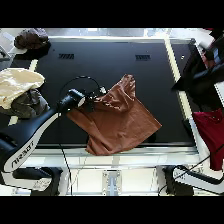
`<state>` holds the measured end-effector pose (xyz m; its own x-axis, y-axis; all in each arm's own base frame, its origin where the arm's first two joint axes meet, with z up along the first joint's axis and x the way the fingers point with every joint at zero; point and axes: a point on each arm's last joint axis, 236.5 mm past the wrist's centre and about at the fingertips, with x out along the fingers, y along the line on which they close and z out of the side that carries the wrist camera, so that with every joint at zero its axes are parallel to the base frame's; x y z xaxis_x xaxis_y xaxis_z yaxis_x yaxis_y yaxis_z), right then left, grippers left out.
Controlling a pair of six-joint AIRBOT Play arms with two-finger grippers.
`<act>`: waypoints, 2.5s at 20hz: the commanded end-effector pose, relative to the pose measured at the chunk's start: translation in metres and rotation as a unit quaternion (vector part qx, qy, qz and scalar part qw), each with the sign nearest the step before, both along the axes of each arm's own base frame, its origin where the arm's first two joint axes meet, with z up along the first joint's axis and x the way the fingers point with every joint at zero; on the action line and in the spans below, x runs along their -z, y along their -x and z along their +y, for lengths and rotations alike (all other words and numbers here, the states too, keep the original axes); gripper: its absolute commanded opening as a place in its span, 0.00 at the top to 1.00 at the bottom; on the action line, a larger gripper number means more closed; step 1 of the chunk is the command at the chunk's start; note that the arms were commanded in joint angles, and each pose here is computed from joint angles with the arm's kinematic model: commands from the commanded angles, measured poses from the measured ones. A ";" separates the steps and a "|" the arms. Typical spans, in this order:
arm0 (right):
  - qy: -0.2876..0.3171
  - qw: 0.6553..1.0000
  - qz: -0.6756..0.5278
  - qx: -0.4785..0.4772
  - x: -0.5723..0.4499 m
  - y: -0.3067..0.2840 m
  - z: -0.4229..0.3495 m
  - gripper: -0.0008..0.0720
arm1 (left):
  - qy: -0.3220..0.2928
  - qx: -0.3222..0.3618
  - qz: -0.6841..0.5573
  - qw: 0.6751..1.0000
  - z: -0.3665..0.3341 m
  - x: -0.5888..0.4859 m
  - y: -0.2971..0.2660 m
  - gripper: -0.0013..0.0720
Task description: Fold the shirts.
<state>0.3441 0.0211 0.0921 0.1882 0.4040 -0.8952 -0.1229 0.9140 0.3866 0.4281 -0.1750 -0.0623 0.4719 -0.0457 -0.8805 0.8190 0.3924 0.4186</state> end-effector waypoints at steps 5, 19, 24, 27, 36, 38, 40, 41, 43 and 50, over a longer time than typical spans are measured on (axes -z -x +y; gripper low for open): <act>0.029 0.998 0.037 0.040 0.125 0.032 -0.010 0.30 | -0.032 -0.035 0.007 0.999 0.027 -0.012 -0.005 0.96; -0.007 0.992 0.121 -0.026 0.174 0.049 0.002 0.31 | -0.037 -0.047 0.001 0.998 0.034 -0.013 -0.009 0.96; -0.015 0.990 0.140 -0.030 0.183 0.054 0.005 0.31 | -0.037 -0.047 0.002 0.998 0.034 -0.013 -0.009 0.96; -0.037 0.988 0.146 -0.025 0.185 0.052 0.013 0.31 | -0.037 -0.047 0.002 0.998 0.034 -0.013 -0.009 0.96; -0.036 0.989 0.142 -0.034 0.176 0.042 0.010 0.31 | -0.037 -0.047 0.001 0.998 0.034 -0.013 -0.009 0.96; -0.019 0.989 0.137 -0.054 0.158 0.034 0.001 0.31 | -0.037 -0.047 0.002 0.998 0.034 -0.013 -0.009 0.96; 0.004 0.991 0.120 -0.058 0.150 0.023 -0.010 0.31 | -0.037 -0.047 0.002 0.998 0.034 -0.013 -0.009 0.96; 0.007 0.992 0.112 -0.053 0.152 0.018 -0.011 0.32 | -0.036 -0.048 0.002 0.998 0.034 -0.013 -0.009 0.96; 0.008 0.994 0.104 -0.043 0.160 0.016 -0.011 0.37 | -0.030 -0.061 0.002 0.998 0.034 -0.013 -0.009 0.96; -0.006 0.988 0.144 -0.053 0.183 0.029 -0.007 0.36 | -0.027 -0.065 0.001 0.997 0.034 -0.013 -0.009 0.96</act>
<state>0.3196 0.0116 -0.0840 -0.0854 0.4060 -0.9099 -0.1049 0.9045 0.4134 0.4363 -0.1416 -0.0497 0.4672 0.0636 -0.8819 0.7663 0.4683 0.4398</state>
